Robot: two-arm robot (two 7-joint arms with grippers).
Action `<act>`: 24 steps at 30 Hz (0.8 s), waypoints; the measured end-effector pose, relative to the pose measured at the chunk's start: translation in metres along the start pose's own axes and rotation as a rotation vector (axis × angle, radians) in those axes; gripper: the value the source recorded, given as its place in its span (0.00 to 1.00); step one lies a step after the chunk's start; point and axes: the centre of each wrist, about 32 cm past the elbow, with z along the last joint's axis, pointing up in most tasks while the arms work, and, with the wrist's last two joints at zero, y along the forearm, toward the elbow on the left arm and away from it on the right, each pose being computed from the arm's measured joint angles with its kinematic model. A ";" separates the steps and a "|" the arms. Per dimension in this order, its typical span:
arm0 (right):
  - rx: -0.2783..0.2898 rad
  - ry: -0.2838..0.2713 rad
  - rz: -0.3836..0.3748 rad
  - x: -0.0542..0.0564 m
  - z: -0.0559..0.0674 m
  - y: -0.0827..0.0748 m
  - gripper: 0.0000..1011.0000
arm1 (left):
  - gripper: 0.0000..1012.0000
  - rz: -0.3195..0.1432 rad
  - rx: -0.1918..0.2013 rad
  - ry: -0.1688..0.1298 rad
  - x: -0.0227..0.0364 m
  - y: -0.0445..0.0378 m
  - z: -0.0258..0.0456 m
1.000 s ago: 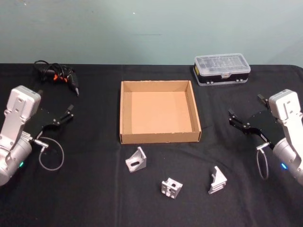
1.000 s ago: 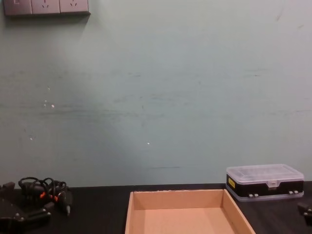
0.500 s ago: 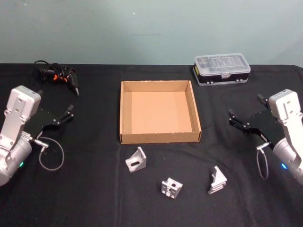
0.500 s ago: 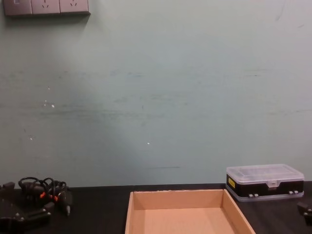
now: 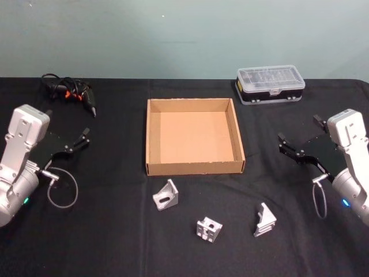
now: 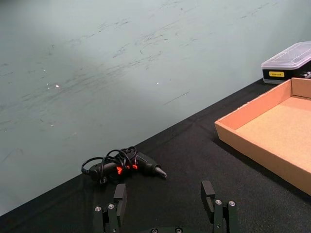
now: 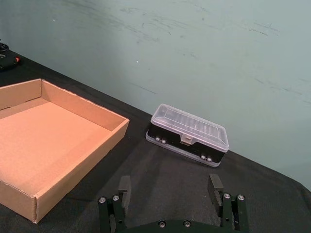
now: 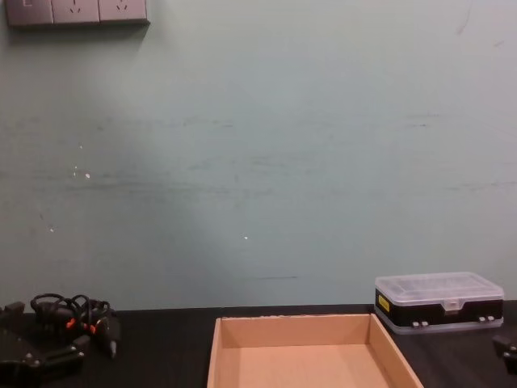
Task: Use one hand to pick up the angle iron from the table and place it into the box.
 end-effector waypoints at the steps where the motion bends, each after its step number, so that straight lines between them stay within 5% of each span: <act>1: 0.000 0.000 0.000 0.000 0.000 0.000 0.99 | 0.99 0.000 0.000 0.000 0.0000 0.0000 0.0000; 24: 0.002 0.051 0.027 0.006 0.009 -0.010 0.99 | 0.99 0.000 0.000 0.000 0.0000 0.0000 0.0000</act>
